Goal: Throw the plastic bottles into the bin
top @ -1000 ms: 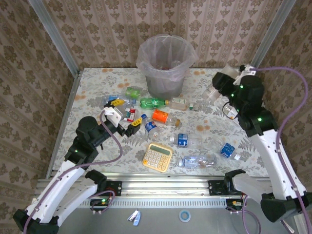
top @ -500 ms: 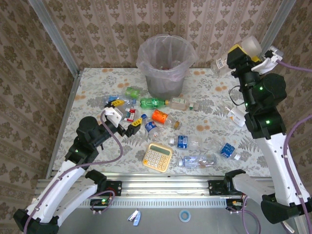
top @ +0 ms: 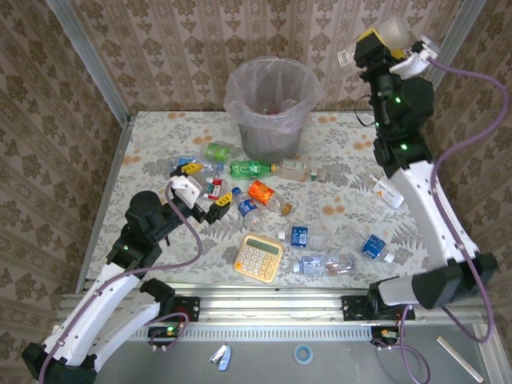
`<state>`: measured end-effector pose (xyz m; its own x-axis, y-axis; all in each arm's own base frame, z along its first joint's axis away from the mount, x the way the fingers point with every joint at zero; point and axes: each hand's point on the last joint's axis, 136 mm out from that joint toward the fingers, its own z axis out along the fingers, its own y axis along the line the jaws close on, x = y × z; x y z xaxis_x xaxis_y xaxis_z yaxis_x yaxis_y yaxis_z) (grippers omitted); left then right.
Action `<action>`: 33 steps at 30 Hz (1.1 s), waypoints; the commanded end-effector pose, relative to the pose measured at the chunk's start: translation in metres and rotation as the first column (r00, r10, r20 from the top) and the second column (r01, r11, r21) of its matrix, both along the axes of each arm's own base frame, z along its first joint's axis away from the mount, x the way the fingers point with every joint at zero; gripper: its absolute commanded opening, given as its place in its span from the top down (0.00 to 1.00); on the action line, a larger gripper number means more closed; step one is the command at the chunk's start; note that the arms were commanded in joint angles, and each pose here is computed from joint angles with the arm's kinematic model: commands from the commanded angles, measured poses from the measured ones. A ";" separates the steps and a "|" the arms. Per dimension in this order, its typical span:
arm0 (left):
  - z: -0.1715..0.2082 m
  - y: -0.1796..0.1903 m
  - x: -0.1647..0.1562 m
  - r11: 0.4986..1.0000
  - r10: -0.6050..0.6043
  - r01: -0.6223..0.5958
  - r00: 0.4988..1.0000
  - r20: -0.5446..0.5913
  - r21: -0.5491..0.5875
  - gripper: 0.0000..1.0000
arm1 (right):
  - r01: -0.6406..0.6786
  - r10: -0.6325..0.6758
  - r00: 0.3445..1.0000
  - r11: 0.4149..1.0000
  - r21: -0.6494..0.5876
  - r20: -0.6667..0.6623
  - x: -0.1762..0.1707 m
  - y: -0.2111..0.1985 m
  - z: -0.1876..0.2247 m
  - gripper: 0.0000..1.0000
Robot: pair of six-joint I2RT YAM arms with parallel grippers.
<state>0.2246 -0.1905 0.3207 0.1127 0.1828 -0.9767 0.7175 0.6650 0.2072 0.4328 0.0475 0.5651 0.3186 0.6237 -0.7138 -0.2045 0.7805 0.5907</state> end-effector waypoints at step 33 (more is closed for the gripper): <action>0.000 -0.001 0.003 1.000 0.021 -0.021 1.000 -0.010 0.009 0.00 | -0.427 0.282 0.796 0.888 -0.168 -0.535 0.027 0.067 -0.082 0.00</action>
<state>0.2277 -0.1955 0.3108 0.0887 0.2030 -0.9751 0.7230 0.6603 0.2032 0.4533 0.1116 0.5184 -0.2488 0.4242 -0.8707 -0.2591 0.8371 0.4818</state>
